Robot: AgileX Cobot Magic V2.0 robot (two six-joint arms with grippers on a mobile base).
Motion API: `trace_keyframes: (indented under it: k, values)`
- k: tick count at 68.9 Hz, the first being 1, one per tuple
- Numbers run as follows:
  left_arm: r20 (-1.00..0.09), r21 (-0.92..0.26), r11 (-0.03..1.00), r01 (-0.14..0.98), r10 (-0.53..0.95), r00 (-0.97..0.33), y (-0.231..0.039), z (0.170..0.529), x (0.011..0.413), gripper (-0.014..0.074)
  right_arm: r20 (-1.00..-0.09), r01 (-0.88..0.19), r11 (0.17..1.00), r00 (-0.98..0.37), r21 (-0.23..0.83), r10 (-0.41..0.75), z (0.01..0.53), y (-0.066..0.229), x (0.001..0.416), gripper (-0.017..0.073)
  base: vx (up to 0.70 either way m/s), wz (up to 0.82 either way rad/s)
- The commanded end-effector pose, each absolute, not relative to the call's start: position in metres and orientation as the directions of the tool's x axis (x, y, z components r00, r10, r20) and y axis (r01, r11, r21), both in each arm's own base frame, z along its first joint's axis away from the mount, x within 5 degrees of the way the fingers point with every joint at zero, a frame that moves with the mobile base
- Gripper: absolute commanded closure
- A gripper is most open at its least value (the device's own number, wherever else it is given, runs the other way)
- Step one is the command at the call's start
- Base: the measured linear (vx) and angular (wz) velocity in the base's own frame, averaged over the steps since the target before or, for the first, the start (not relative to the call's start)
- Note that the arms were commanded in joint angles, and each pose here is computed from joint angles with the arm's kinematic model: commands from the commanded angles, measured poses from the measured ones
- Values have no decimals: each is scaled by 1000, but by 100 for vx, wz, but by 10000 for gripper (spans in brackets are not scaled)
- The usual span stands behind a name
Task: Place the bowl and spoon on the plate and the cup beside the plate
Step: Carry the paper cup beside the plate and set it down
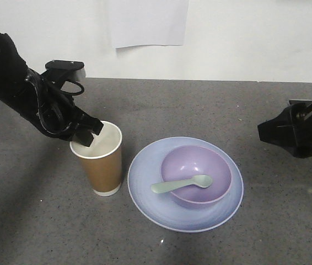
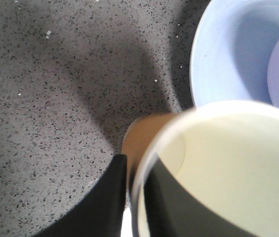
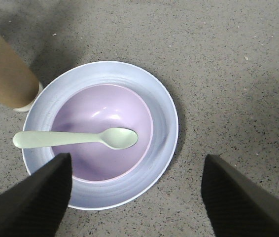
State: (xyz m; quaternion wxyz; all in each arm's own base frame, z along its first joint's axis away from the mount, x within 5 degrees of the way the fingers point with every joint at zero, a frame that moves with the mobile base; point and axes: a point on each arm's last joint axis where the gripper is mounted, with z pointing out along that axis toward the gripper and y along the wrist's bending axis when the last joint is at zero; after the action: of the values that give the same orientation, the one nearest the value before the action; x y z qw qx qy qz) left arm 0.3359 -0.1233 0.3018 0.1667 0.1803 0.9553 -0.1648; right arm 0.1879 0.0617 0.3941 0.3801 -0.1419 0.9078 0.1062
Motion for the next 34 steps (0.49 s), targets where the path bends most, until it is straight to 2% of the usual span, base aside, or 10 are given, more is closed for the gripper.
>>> trace_keyframes:
  k: [1, 19, 26, 34]
  values:
    - [-455, -267, 873, 409, 260, -852, -125, 325, 330, 405, -783, -340, 936, -604, 86, -148, 410, 61, 186, 39, 0, 0]
    - [-474, -264, 874, 407, 250, -844, -125, 327, 331, 128, -782, -341, 936, -605, 86, -148, 410, 61, 186, 39, 0, 0]
    - [-482, -262, 875, 408, 248, -840, -125, 328, 332, 61, -782, -341, 936, -605, 86, -148, 410, 61, 186, 39, 0, 0]
    - [-509, -249, 877, 410, 242, -826, -124, 333, 331, 31, -782, -340, 936, -605, 87, -147, 410, 61, 186, 39, 0, 0]
